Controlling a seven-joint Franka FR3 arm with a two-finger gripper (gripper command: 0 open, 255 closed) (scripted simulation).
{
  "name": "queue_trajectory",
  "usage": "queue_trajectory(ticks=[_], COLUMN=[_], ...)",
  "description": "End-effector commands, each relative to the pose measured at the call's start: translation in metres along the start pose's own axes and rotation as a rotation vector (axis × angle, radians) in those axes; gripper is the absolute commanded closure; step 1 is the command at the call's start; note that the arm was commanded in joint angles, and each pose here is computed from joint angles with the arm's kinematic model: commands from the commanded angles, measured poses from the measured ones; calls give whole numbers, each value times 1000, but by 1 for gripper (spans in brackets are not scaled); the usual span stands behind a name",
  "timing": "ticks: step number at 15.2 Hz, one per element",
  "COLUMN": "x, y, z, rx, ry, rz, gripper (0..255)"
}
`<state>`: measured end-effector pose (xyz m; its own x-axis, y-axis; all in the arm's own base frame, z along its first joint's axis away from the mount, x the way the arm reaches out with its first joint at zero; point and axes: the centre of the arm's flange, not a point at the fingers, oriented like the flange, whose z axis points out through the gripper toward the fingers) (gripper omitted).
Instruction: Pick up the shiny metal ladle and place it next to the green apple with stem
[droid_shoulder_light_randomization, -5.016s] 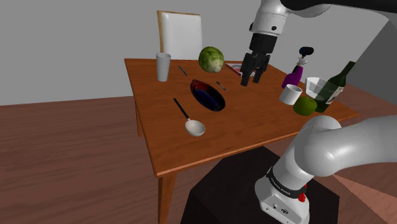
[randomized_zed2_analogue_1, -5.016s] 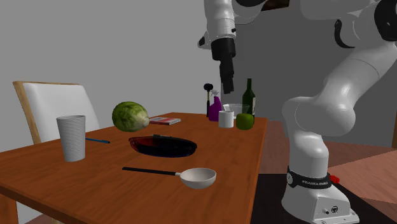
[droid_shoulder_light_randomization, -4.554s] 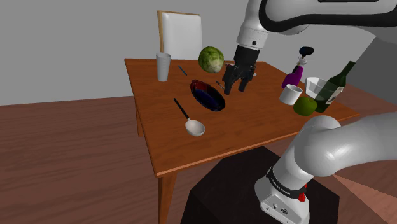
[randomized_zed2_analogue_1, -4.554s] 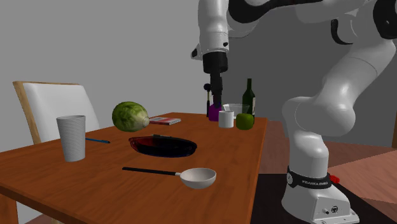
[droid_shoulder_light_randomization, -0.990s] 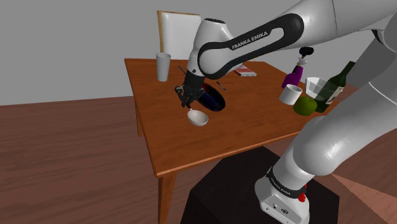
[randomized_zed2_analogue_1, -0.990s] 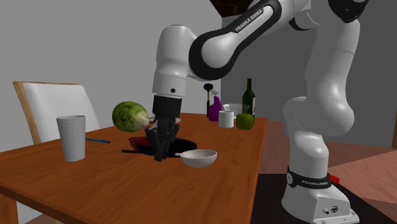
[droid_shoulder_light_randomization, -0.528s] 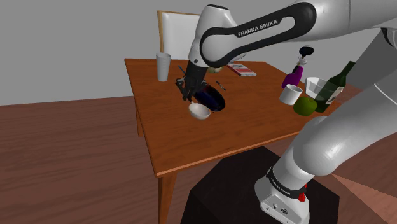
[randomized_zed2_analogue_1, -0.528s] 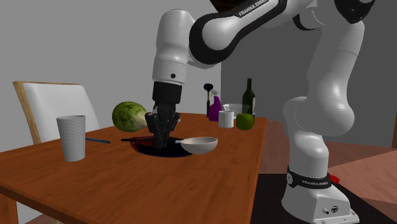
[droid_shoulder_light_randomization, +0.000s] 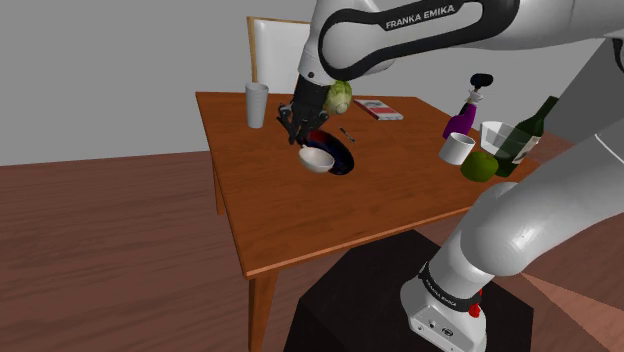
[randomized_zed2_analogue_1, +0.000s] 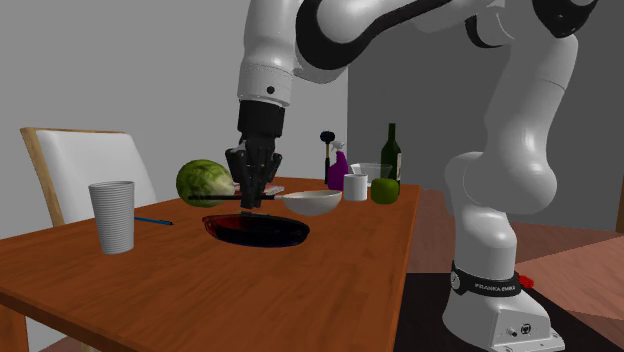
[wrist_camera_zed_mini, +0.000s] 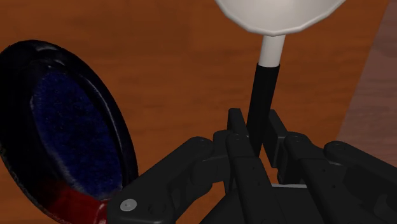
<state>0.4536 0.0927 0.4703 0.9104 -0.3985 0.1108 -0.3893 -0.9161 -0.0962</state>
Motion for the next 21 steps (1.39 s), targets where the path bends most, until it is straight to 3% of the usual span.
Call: queue_trajectory(ticks=[1, 7, 21], x=[1, 4, 43], y=[0, -3, 177], z=[-11, -40, -53], rx=[0, 0, 0], ry=[0, 0, 0], rz=[0, 0, 0], gripper=[255, 255, 255])
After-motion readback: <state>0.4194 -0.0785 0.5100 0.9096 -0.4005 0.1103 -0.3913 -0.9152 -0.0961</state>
